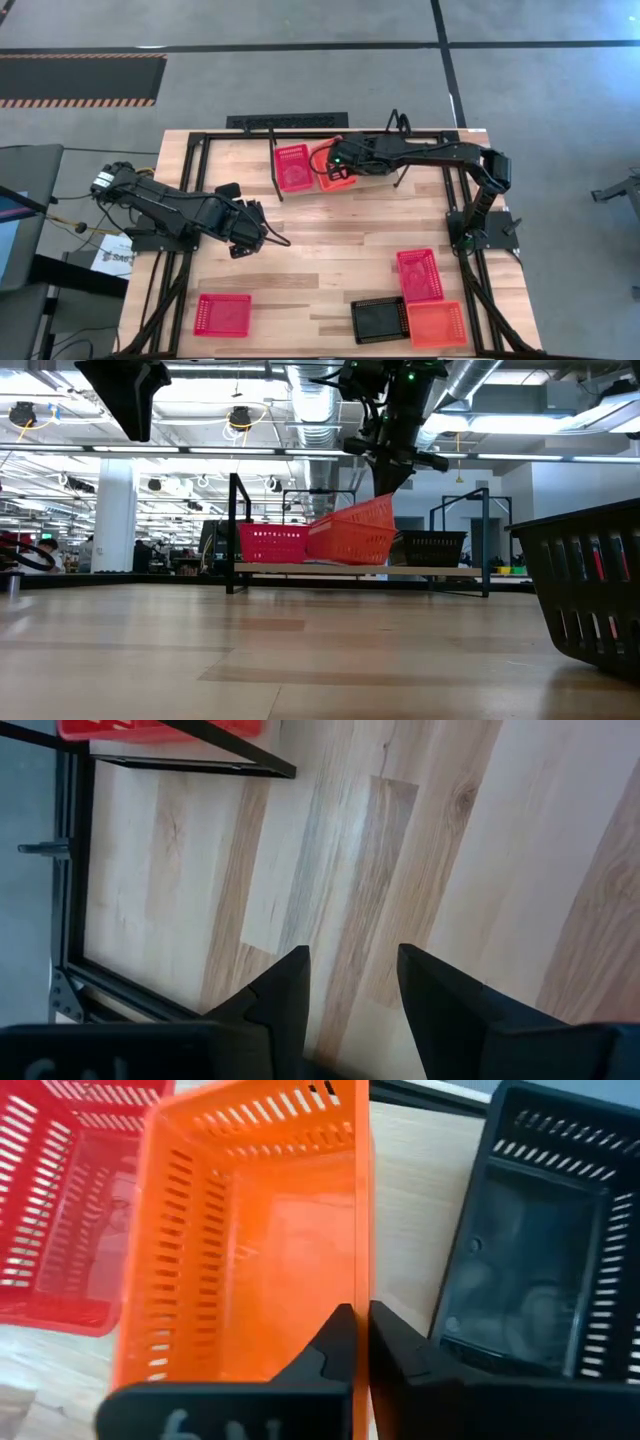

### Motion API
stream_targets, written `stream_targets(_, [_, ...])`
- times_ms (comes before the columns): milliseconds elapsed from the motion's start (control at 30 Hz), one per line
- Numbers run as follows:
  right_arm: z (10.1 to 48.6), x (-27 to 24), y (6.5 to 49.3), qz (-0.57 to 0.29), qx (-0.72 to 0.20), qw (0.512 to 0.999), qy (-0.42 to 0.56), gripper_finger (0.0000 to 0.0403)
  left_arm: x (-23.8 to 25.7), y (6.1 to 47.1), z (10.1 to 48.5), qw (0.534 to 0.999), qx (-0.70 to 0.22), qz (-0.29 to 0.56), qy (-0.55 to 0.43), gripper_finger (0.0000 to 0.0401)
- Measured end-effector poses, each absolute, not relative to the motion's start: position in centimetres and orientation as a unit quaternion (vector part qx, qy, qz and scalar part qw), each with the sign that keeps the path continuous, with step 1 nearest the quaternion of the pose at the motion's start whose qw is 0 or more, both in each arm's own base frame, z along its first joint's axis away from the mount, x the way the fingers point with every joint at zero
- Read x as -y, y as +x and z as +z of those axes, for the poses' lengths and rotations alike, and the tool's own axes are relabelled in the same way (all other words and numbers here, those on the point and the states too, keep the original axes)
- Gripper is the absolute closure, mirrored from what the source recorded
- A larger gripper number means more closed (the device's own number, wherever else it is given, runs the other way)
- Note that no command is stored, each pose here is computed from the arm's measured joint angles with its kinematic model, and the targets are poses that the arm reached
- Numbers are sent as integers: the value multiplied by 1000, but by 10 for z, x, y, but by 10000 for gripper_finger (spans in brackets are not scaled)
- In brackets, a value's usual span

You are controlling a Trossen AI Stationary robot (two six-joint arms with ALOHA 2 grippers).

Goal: Stack baskets on shelf by color
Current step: Stack the left orange bin into the orange bin on the shelf

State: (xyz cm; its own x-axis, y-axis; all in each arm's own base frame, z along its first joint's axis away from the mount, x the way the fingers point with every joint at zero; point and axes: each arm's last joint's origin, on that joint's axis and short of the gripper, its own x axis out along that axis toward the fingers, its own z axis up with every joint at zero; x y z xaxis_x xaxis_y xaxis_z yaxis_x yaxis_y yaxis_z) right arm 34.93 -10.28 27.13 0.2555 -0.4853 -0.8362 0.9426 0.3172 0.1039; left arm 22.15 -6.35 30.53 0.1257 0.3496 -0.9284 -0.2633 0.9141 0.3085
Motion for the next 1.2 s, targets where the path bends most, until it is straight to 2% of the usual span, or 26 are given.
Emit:
stream_targets(100, [271,103,349,-492,-361,726,316,363,64,222,305,750,-628,205,34,260])
stream_targets(300, [271,104,349,-490,-364,729,309,394,63,222,305,750,-628,205,33,260])
stream_targets(800, [276,98,352,-499,-335,739,303,400,64,222,305,752,-626,206,30,260])
stream_targets(1200, [299,92,346,-492,-286,762,309,402,64,222,305,752,-625,206,30,260])
